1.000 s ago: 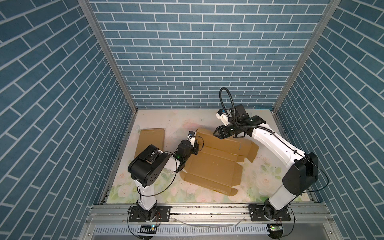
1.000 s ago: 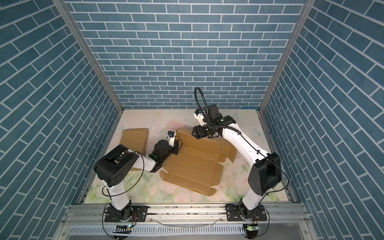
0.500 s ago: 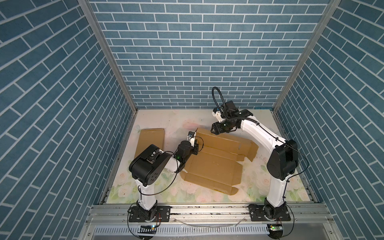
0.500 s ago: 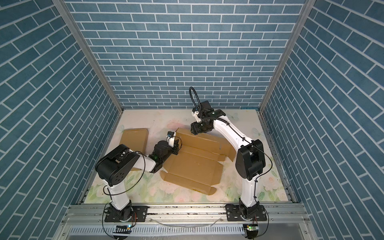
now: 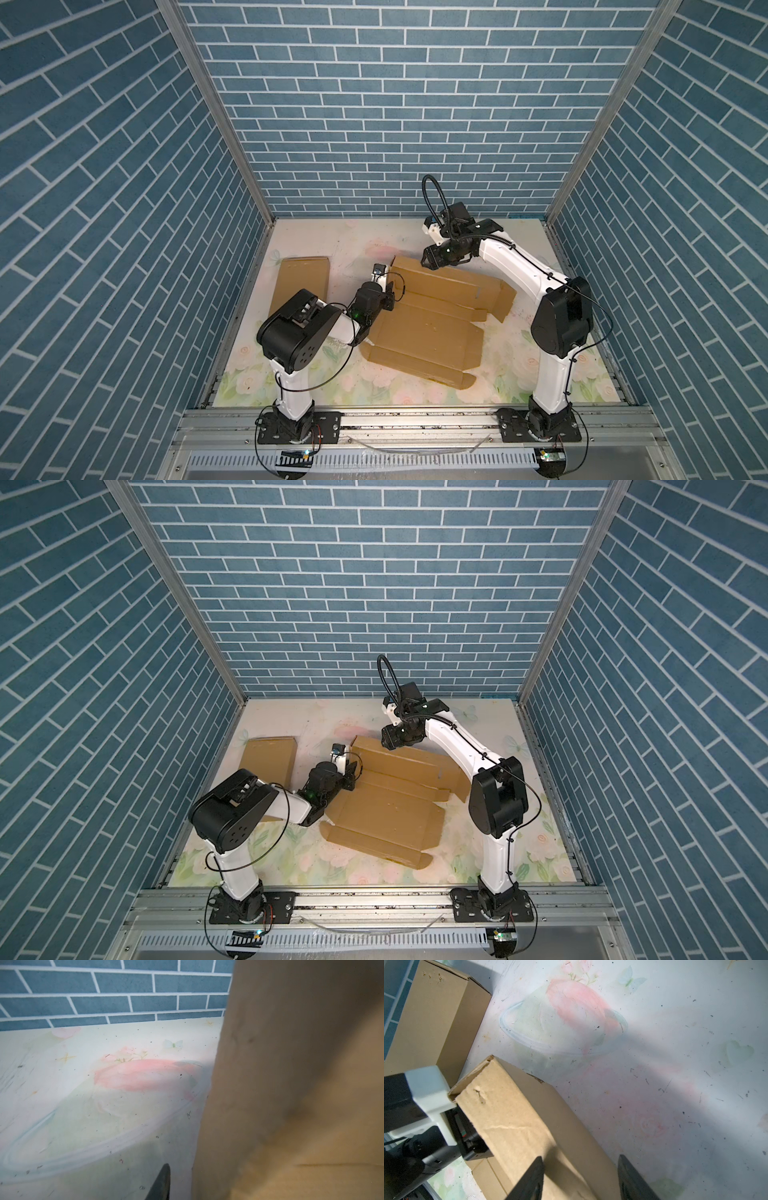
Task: Fold the paper box
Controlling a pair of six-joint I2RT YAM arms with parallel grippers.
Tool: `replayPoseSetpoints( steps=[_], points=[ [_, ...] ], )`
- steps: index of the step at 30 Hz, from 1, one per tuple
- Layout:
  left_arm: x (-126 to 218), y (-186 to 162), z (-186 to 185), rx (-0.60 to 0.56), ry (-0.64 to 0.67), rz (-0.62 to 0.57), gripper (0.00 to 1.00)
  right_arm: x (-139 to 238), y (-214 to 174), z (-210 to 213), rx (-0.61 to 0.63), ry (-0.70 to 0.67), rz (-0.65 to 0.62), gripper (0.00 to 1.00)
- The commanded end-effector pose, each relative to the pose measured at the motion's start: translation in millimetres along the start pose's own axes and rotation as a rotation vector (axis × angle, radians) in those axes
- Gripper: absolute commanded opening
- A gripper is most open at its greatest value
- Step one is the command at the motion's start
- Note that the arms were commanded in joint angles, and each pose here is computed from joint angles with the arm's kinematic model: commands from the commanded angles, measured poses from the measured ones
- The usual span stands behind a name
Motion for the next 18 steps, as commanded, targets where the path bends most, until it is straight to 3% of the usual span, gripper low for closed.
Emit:
replayPoseSetpoints(
  steps=[1,6,14,16,18],
  points=[
    [4,8,11,-0.001,0.078,0.003,0.38,-20,-24,-8,0.016,-0.021,0.126,0.55],
    [0,33,7,-0.021,0.075,-0.046,0.44,-23,-25,-9,0.016,-0.024,0.131,0.54],
    [-12,63,0,0.002,0.052,-0.103,0.42,-23,-27,-9,0.012,-0.017,0.134,0.53],
    [-16,63,-1,0.013,0.048,-0.107,0.37,-24,-28,-9,0.011,-0.014,0.135,0.52],
    [-20,62,-2,0.025,0.042,-0.106,0.20,-25,-28,-9,0.008,-0.011,0.136,0.52]
  ],
)
Point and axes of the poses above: each gripper's point midway between its finger pads, its own x axis back along the fingers, its own z axis along the line the jaws close on, y = z × x, the point moved 9 cm from there along x, back along the fingers, and after that the axes turned 2 degrees about -x, right-handed, at the moved point
